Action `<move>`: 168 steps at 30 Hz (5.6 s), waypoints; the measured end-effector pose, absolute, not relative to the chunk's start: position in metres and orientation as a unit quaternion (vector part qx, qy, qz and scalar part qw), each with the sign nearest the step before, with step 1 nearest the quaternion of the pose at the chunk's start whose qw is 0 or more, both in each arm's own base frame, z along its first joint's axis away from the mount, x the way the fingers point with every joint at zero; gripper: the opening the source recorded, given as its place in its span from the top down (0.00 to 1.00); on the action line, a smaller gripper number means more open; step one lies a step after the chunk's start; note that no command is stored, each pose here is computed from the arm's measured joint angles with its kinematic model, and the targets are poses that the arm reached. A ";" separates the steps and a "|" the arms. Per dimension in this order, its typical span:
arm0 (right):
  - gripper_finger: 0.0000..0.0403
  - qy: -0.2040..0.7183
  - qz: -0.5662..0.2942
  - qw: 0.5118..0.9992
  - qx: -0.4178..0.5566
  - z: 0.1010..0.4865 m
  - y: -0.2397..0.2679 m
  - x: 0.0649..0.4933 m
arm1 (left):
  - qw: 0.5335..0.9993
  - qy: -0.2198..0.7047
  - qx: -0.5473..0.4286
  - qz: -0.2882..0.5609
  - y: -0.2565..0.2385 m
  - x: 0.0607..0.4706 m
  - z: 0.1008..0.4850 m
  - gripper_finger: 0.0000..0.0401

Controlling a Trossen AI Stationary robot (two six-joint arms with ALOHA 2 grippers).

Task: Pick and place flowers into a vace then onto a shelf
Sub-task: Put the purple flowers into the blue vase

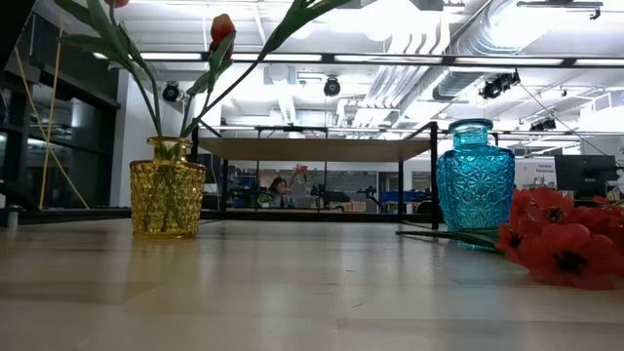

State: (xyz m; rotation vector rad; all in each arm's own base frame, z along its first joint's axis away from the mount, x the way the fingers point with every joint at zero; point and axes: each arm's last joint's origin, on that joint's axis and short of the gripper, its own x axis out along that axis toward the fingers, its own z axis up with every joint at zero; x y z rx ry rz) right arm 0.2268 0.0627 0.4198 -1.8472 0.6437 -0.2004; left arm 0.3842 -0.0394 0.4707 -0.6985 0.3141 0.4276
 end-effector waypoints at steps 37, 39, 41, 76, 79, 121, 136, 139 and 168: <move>1.00 0.266 -0.158 0.601 -0.738 0.430 0.062 0.229 | 0.933 0.132 -0.275 0.189 -0.039 0.387 0.477 0.91; 1.00 0.278 -0.191 0.612 -0.716 0.432 0.060 0.227 | 0.932 0.120 -0.271 0.207 -0.037 0.387 0.478 0.91; 0.99 0.291 -0.217 0.619 -0.696 0.433 0.059 0.226 | 0.934 0.106 -0.263 0.216 -0.036 0.388 0.480 0.91; 0.98 0.216 -0.434 0.773 -0.409 0.470 0.021 0.153 | 0.973 -0.047 -0.176 0.143 -0.042 0.426 0.493 0.92; 0.97 0.214 -0.412 0.776 -0.427 0.468 0.025 0.160 | 0.974 -0.054 -0.169 0.141 -0.042 0.426 0.495 0.92; 0.49 0.258 -0.477 0.736 -0.405 0.471 0.023 0.145 | 0.969 -0.053 -0.171 0.171 -0.040 0.425 0.494 0.92; 0.49 0.242 -0.498 0.745 -0.372 0.479 0.012 0.121 | 0.968 -0.053 -0.190 0.155 -0.055 0.425 0.493 0.92; 0.49 0.248 -0.509 0.737 -0.369 0.479 0.008 0.121 | 0.968 -0.051 -0.190 0.156 -0.061 0.430 0.488 0.92; 0.49 0.252 -0.580 0.706 -0.320 0.479 -0.015 0.122 | 0.956 0.036 -0.122 0.265 -0.082 0.478 0.412 0.92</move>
